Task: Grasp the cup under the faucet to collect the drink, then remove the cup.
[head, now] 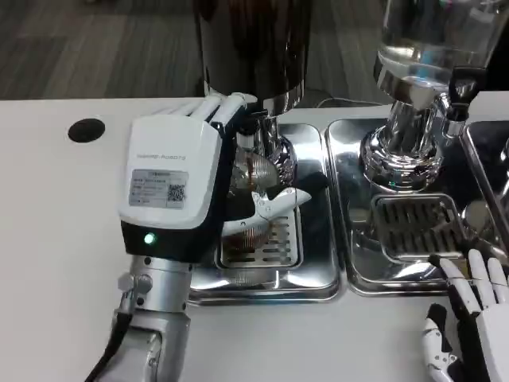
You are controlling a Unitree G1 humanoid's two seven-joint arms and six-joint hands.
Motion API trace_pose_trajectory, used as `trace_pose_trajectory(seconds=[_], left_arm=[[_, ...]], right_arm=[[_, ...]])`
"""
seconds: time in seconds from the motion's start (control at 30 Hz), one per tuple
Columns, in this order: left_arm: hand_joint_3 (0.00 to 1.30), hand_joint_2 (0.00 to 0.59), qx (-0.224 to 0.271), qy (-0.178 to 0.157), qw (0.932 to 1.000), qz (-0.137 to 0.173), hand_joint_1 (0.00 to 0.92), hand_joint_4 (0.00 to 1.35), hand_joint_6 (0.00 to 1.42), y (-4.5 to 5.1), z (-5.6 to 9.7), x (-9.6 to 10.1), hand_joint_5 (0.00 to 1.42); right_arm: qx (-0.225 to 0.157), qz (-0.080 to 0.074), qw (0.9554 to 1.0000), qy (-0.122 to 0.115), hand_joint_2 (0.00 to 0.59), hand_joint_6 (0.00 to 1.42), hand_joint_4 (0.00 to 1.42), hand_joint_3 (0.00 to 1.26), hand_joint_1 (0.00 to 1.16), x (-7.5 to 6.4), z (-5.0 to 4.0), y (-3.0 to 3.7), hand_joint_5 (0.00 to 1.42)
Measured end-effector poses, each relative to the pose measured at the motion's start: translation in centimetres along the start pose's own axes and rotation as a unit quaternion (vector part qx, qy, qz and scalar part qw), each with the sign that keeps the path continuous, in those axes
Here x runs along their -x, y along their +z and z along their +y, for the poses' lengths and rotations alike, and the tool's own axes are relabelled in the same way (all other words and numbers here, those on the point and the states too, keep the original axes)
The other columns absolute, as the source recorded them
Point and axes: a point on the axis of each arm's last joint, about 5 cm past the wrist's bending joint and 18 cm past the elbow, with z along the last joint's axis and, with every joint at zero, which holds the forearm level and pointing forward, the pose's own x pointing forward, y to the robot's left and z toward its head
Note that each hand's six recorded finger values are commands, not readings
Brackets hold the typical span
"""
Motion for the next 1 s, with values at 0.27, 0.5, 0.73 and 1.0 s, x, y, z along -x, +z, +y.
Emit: trace_pose_trajectory(seconds=[0.27,0.5,0.73,1.0], left_arm=[[0.51,0.086,0.000,0.000,1.0000,-0.001,0.000,0.54,0.82,-0.01,-0.01,-0.02,0.68],[0.51,0.086,0.000,0.000,1.0000,-0.001,0.000,0.54,0.82,0.02,-0.02,-0.03,0.68],[0.49,0.083,0.000,0.002,1.0000,0.001,0.000,0.50,0.80,-0.05,0.07,-0.08,0.66],[0.36,0.073,-0.001,-0.011,0.9999,0.008,0.000,0.24,0.52,-0.32,0.31,0.03,0.44]], right_arm=[[0.000,0.000,1.0000,0.000,0.543,0.03,0.00,0.16,0.01,-0.03,0.02,0.02,0.00],[-0.001,0.000,1.0000,0.000,0.543,0.03,0.00,0.16,0.01,-0.05,0.02,0.04,0.00],[-0.001,-0.001,1.0000,-0.001,0.543,0.03,0.00,0.16,0.01,-0.11,0.03,0.06,0.00],[-0.002,-0.001,1.0000,-0.001,0.543,0.03,0.00,0.16,0.01,-0.18,0.06,0.09,0.00]])
